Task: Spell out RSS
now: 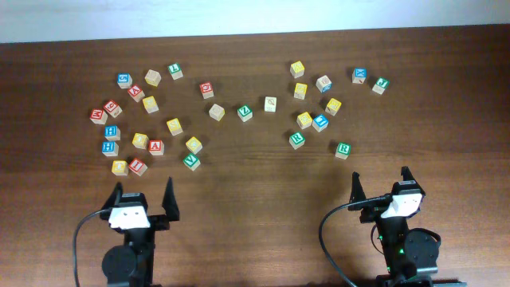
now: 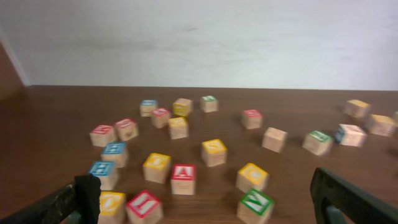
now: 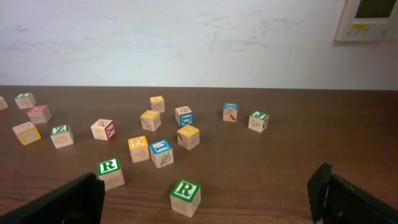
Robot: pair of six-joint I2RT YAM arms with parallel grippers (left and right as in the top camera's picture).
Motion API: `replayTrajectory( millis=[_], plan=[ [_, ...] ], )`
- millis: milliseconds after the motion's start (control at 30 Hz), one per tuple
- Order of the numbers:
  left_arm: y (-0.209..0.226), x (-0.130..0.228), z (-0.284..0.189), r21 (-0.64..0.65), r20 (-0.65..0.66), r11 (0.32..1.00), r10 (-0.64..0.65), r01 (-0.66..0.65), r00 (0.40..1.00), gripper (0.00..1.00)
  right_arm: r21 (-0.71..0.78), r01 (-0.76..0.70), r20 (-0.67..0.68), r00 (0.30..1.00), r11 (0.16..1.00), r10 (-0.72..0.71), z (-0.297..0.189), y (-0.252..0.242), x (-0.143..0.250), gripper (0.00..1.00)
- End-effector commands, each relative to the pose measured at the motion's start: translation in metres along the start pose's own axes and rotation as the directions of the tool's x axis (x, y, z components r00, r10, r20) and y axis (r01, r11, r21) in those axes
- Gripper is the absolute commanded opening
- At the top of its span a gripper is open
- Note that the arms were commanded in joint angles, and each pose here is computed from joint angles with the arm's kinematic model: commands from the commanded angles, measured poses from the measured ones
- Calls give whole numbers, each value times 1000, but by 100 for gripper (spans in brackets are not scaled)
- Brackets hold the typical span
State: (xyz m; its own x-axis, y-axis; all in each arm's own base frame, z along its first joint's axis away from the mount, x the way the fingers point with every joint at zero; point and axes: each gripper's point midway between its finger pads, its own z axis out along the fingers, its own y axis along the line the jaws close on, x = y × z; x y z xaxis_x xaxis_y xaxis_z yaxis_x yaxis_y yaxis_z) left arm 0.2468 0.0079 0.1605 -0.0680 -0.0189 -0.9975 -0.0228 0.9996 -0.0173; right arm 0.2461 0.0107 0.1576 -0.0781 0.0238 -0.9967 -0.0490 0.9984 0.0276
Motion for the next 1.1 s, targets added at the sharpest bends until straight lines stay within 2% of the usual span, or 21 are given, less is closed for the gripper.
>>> replayTrajectory(
  millis=[0,100,167,267,500,600,700,767,833,967,1067],
  plan=[
    [-39,-5,-4,230,26,973,16,-22,1000,99,18,-5,-2,1000,1000,5,0,-4,2,98],
    [-67,-22,-14,385,106,921,19,-58,994,99,18,-5,-2,1000,1000,5,0,-4,2,98],
    [-80,-47,-24,461,198,884,-17,-78,980,99,18,-5,-1,1000,1000,5,0,-4,2,98],
    [-82,-79,-35,481,288,874,-86,-66,954,99,18,-5,-2,1000,1000,5,0,-4,2,98],
    [-85,-136,-52,462,368,874,-35,-150,929,99,18,-5,-2,1000,1000,5,0,-4,2,98],
    [-85,-151,-48,444,291,874,65,-195,954,99,18,-5,-2,1000,1000,5,0,-4,2,99],
    [-83,-151,-38,460,100,869,154,-183,983,99,18,-5,-2,1000,1000,5,0,-4,2,98],
    [-85,-158,-31,487,-9,863,157,-132,988,99,18,-5,-2,1000,1000,5,0,-4,2,98],
    [-87,-162,-27,503,-57,858,154,-105,987,99,18,-5,-2,1000,1000,5,0,-4,2,98],
    [-88,-169,-21,511,-78,855,152,-91,985,99,18,-5,-2,1000,1000,5,0,-4,2,98],
    [-74,-170,-12,430,-177,903,108,-22,978,99,18,-5,-2,1000,1000,5,0,-4,2,98]
  ],
)
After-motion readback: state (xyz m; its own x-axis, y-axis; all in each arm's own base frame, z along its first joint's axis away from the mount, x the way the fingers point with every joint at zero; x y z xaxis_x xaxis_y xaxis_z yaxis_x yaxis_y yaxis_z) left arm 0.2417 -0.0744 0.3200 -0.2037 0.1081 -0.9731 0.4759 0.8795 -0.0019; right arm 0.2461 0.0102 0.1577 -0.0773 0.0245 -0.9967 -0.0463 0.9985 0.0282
